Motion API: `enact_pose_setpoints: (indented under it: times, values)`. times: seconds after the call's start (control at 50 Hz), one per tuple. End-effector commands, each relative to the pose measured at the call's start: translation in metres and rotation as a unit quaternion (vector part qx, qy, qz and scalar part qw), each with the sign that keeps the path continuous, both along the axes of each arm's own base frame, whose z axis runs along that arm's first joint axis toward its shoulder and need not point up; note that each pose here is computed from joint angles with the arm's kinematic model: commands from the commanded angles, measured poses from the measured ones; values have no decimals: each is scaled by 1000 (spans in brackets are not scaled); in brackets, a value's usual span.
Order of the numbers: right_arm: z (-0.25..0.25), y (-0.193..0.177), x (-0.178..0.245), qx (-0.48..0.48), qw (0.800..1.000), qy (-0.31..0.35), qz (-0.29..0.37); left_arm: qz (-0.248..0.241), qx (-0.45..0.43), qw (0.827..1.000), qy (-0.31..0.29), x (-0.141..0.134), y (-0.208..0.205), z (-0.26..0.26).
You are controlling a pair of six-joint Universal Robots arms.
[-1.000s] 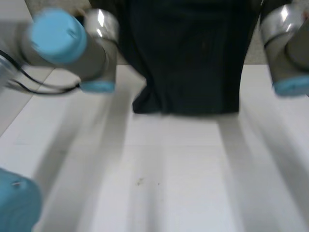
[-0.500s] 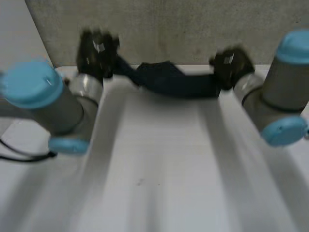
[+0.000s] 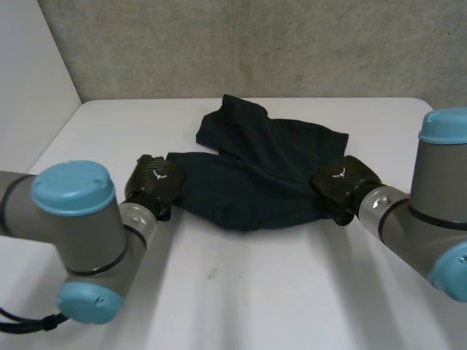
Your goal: Fold the shorts.
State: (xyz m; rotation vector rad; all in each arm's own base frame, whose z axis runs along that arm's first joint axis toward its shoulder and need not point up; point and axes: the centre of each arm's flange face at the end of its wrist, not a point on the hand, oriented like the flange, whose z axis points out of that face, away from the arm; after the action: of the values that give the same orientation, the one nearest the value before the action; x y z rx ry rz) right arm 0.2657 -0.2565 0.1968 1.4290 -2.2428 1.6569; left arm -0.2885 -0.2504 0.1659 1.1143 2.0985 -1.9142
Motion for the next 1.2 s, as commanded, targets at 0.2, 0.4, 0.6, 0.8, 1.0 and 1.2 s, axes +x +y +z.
enact_pose_setpoints:
  times: [0.2, 0.4, 0.6, 0.8, 1.0, 1.2]
  values:
    - [23, 62, -29, 38, 994, 91, 40, -23, -3, 996, -88, 48, 83, 36]
    - [14, 103, -46, 113, 972, 183, 97, -77, -9, 975, -208, 57, 115, 43]
    - [22, 70, -32, 21, 991, 116, 67, -75, -71, 980, -171, 20, 74, 53]
    - [20, 8, -20, -77, 995, 65, -16, -65, -144, 983, -94, -53, -9, 41]
    - [-17, -58, 0, -126, 989, 74, -34, -59, -199, 977, -52, -118, -73, 13]
    - [-58, -122, -2, -153, 976, 102, -120, -33, -261, 965, -8, -147, -120, -13]
